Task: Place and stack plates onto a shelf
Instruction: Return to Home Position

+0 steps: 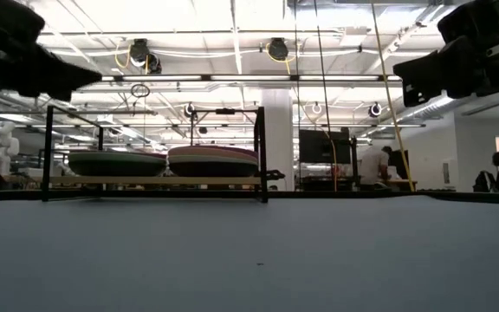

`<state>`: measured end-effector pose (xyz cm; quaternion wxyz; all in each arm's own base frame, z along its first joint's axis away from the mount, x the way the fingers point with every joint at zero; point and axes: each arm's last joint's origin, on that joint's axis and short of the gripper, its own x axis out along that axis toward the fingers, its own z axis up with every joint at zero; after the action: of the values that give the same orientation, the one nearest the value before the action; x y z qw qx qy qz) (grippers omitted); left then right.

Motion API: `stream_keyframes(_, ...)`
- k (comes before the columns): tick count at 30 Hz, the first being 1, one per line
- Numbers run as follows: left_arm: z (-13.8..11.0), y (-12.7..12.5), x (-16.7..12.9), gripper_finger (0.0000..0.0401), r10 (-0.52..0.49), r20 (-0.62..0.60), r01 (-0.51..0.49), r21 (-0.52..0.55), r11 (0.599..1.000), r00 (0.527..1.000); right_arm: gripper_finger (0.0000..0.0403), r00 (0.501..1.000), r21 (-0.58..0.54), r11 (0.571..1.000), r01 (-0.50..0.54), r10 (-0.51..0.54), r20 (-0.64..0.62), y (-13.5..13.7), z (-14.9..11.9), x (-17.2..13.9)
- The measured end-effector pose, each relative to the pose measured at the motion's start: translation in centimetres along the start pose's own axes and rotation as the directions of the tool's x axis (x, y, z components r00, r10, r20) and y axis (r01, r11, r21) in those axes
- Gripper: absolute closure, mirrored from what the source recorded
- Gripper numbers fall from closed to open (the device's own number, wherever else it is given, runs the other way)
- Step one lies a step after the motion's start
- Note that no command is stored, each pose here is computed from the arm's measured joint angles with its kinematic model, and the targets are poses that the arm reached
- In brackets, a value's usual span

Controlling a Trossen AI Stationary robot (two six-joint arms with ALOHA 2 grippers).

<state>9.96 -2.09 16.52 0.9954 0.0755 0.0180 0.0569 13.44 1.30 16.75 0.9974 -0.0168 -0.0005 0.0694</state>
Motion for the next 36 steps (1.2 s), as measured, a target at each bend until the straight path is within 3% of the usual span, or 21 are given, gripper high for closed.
stream_keyframes(5,0.7,0.1,-0.6,0.04,-0.097,0.099,0.096,0.015,0.995,0.99,0.0403,1.0,-0.012,1.0,0.001,-0.001,0.018,0.0,0.2,-0.2)
stream_keyframes(9,0.7,0.1,-0.6,0.04,-0.1,0.099,0.094,0.056,0.994,0.99,0.0403,1.0,-0.016,1.0,0.0,0.0,0.004,0.0,0.1,-0.3)
stream_keyframes(15,0.8,0.2,-0.6,0.04,-0.101,0.107,0.098,0.036,0.995,0.989,0.0403,1.0,-0.013,1.0,0.005,-0.005,-0.014,0.0,0.0,-0.7)
stream_keyframes(19,1.4,0.2,-0.7,0.04,-0.145,0.191,0.141,0.031,0.989,0.971,0.0403,0.997,-0.02,0.998,0.066,-0.067,-0.049,-0.1,-0.3,-1.1)
stream_keyframes(23,0.9,0.0,-0.6,0.04,-0.165,0.14,0.159,0.049,0.986,0.976,0.0403,0.984,-0.033,0.988,0.153,-0.156,-0.089,-0.4,-0.6,-1.4)
stream_keyframes(36,0.8,0.7,-0.4,0.04,-0.142,0.132,0.134,0.072,0.988,0.981,0.0403,0.977,-0.05,0.989,0.142,-0.148,-0.153,-0.3,-1.2,-2.2)
